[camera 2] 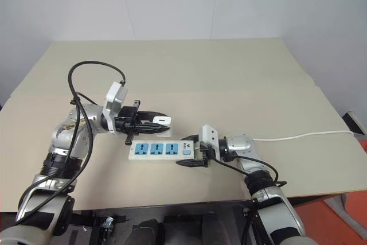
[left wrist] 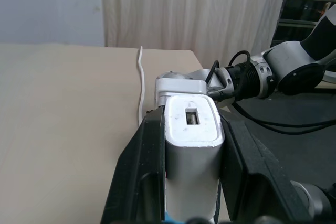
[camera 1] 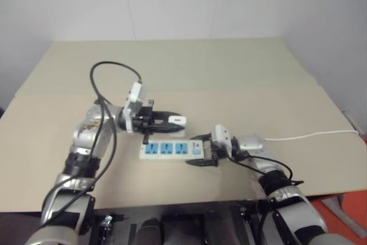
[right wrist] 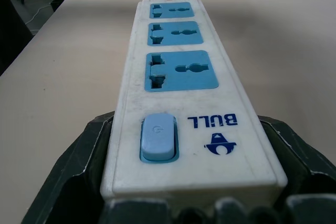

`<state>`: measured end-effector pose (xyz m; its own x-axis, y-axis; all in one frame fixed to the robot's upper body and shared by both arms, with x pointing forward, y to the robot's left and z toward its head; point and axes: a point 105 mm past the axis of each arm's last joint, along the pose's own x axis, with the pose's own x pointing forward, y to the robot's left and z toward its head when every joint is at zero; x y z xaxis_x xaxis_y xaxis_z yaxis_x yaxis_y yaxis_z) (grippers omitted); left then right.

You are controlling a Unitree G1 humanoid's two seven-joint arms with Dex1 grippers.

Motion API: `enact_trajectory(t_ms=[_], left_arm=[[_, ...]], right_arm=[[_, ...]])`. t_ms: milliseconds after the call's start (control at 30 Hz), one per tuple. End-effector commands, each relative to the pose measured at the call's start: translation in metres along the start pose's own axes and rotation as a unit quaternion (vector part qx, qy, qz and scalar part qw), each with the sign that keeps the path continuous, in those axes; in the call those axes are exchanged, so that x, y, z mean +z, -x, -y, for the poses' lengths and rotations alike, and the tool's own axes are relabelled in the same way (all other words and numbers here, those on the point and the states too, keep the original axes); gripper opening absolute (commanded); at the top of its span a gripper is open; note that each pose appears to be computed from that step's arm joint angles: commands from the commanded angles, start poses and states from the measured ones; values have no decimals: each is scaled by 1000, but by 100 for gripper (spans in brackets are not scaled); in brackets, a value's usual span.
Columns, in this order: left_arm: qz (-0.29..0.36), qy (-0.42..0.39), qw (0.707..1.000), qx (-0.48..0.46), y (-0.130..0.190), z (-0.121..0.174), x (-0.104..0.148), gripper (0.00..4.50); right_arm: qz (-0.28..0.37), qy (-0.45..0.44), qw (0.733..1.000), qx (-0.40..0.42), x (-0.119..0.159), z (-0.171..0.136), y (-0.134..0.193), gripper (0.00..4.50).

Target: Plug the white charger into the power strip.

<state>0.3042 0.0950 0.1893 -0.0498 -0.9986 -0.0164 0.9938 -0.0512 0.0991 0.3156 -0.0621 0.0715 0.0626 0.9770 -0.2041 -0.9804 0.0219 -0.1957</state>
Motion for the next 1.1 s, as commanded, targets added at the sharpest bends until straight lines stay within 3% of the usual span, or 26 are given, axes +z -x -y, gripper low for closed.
enact_trajectory(t_ms=[33,1100], left_arm=[[-14,-40,999,-27,-1,8,2,102],[-17,-32,999,9,-15,8,-40,102]], right_arm=[[-36,-32,999,15,-22,-12,-1,344],[-33,-40,999,-1,-23,-10,0,344]])
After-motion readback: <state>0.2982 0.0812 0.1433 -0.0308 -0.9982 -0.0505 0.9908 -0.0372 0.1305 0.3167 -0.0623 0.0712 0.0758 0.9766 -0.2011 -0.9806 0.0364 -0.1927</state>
